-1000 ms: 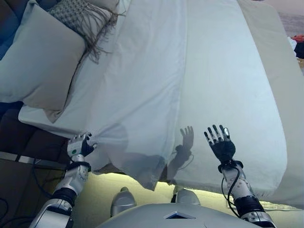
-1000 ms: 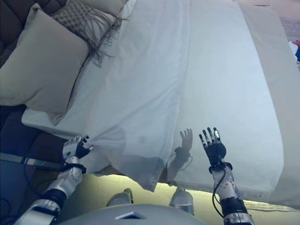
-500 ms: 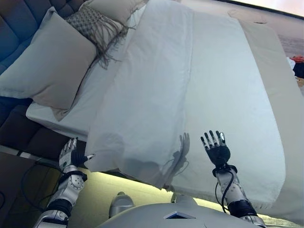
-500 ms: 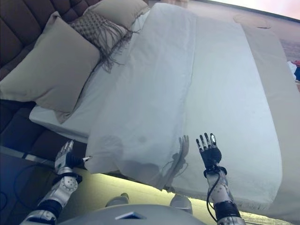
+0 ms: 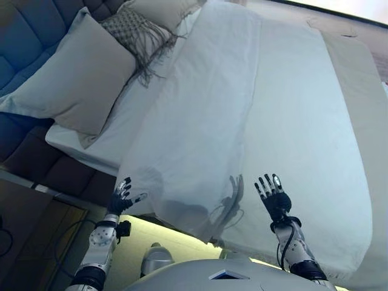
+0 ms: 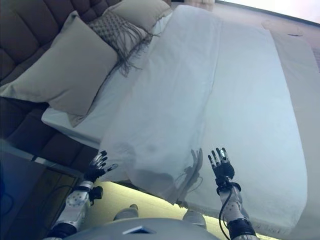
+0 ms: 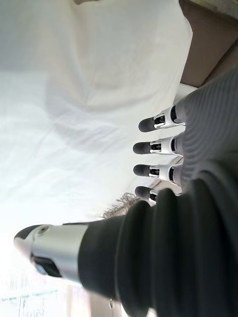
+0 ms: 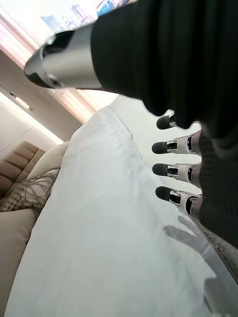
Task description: Make the bed neatly
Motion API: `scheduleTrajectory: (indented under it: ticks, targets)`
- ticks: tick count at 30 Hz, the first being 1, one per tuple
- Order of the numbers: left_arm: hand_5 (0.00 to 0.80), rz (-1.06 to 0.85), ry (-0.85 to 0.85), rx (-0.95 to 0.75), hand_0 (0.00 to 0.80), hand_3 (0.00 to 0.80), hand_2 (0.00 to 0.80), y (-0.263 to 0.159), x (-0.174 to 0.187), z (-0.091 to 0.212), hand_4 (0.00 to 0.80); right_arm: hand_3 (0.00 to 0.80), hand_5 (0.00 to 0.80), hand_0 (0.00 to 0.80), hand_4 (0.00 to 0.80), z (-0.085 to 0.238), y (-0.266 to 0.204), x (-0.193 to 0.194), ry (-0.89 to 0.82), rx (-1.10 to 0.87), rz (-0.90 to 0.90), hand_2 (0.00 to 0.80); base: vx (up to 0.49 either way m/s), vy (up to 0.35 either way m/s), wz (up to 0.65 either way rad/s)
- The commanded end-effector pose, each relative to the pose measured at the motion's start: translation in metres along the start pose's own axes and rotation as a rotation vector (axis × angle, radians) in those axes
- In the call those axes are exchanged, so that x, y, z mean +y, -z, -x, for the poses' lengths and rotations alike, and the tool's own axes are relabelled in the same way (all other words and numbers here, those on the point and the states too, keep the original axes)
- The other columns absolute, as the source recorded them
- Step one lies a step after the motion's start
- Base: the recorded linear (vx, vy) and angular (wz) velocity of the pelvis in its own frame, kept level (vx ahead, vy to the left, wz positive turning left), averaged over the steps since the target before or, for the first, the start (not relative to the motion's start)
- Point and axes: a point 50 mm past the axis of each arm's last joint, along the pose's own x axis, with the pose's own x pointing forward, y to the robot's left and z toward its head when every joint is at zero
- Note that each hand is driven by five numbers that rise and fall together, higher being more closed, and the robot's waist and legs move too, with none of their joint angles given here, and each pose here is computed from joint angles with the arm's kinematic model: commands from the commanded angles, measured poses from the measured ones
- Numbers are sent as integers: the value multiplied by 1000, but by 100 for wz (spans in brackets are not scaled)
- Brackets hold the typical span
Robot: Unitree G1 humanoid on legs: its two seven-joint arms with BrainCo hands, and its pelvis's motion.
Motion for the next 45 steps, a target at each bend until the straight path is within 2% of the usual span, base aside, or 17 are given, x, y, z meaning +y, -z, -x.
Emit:
scheduleTrajectory:
  ticks: [1, 9, 18, 22, 24, 28, 33, 39, 45]
  targets:
    - [0, -7, -19, -138, 0, 0, 0, -34, 12, -11, 0, 0, 0, 0, 0, -4, -12, 13, -60, -76, -54, 0, -65, -132, 20]
    - [0, 9, 18, -80, 0, 0, 0, -24, 8, -8, 0, 0, 0, 0, 0, 0, -7, -1, 7, -40, -66, 0, -8, -38, 13]
    - [0, -7, 132, -99, 0, 0, 0, -34, -5, -14, 0, 0, 0, 0, 0, 1, -16, -2, 30, -137, -126, 0, 92, 374, 15]
    - [0, 33, 107, -63, 0, 0, 0, -29, 5, -10, 0, 0, 0, 0, 0, 0, -5, 4, 51, -104, -111, 0, 173, 391, 2]
    - [0, 55, 66, -63, 0, 0, 0, -28, 14, -7, 0, 0, 0, 0, 0, -7, 2, 16, 9, -72, -113, 0, 82, 268, -20]
    - [0, 56, -17, -69, 0, 0, 0, -25, 28, 4, 0, 0, 0, 0, 0, -14, 15, 34, -44, -14, -127, 0, -16, 118, -106]
    - [0, 68, 23, -94, 0, 0, 0, -33, 12, -6, 0, 0, 0, 0, 0, 11, 20, 6, 6, -33, -163, 0, 23, -45, -6]
    - [0, 125, 44, -71, 0, 0, 0, -31, 2, -13, 0, 0, 0, 0, 0, 16, -2, -13, 33, -71, -103, 0, 63, -3, 29]
    - [0, 261, 73, 45, 0, 0, 0, -7, -7, -6, 0, 0, 0, 0, 0, 12, -18, -16, 32, -114, -108, 0, 104, 116, 22]
